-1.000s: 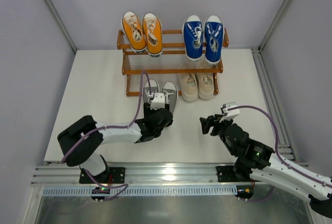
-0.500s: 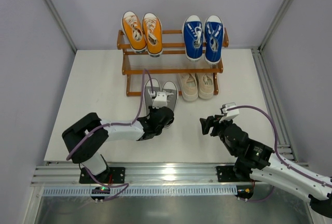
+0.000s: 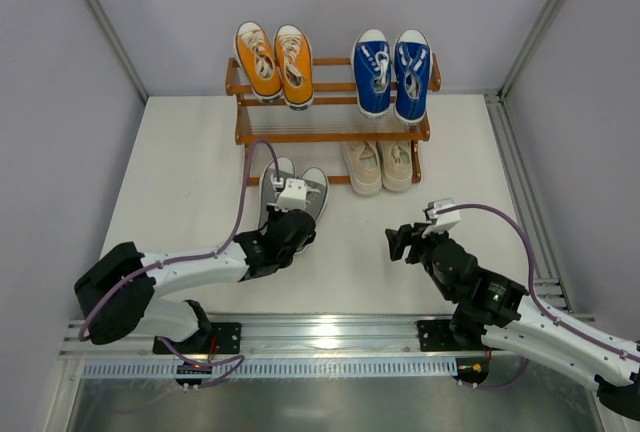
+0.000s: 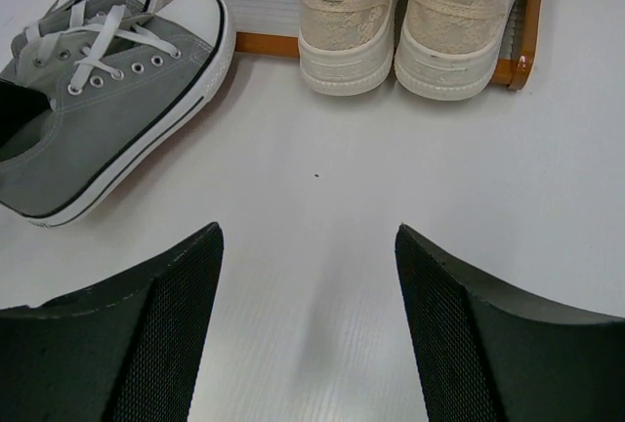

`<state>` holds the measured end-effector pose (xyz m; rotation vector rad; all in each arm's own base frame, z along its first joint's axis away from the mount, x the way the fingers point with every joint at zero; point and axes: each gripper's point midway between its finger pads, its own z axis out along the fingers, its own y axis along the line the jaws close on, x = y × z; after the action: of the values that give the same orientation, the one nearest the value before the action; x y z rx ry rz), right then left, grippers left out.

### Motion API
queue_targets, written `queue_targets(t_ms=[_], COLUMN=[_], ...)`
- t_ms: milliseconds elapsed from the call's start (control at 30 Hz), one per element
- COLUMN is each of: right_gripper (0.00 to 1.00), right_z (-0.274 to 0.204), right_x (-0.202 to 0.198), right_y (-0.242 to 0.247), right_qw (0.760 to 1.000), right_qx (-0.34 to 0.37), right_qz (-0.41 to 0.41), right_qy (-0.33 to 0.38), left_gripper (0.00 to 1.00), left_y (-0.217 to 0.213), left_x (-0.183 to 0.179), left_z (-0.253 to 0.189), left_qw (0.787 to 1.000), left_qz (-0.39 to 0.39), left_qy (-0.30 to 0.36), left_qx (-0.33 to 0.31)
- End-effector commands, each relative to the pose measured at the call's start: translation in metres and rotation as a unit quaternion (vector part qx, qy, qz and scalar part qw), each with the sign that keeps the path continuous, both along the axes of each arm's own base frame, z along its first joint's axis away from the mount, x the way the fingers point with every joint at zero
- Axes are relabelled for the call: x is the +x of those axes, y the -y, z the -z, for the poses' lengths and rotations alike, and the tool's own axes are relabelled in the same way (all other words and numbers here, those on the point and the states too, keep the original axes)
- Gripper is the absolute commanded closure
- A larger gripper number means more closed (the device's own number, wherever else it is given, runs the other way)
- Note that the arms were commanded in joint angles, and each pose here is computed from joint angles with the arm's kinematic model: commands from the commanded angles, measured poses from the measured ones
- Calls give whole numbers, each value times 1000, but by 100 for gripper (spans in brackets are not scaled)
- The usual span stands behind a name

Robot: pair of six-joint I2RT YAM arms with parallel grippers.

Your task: Place and organize the shoes onto the shoe shelf

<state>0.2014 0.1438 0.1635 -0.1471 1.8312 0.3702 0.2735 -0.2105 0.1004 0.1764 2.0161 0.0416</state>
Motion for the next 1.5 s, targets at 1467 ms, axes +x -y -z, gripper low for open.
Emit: queue_targets(t_ms=[1467], right_gripper=[27], right_z=[-5], right_x=[-2], right_y=[4], right_qw=[1000], right_qx=[-1], right_qz=[5], right_qy=[-3], left_gripper=[100], left_y=[-7], left_x=[166], left_z=[-107], left_qw=[961], left_qz=[-80], left_qy=[200], left_qx=[-174])
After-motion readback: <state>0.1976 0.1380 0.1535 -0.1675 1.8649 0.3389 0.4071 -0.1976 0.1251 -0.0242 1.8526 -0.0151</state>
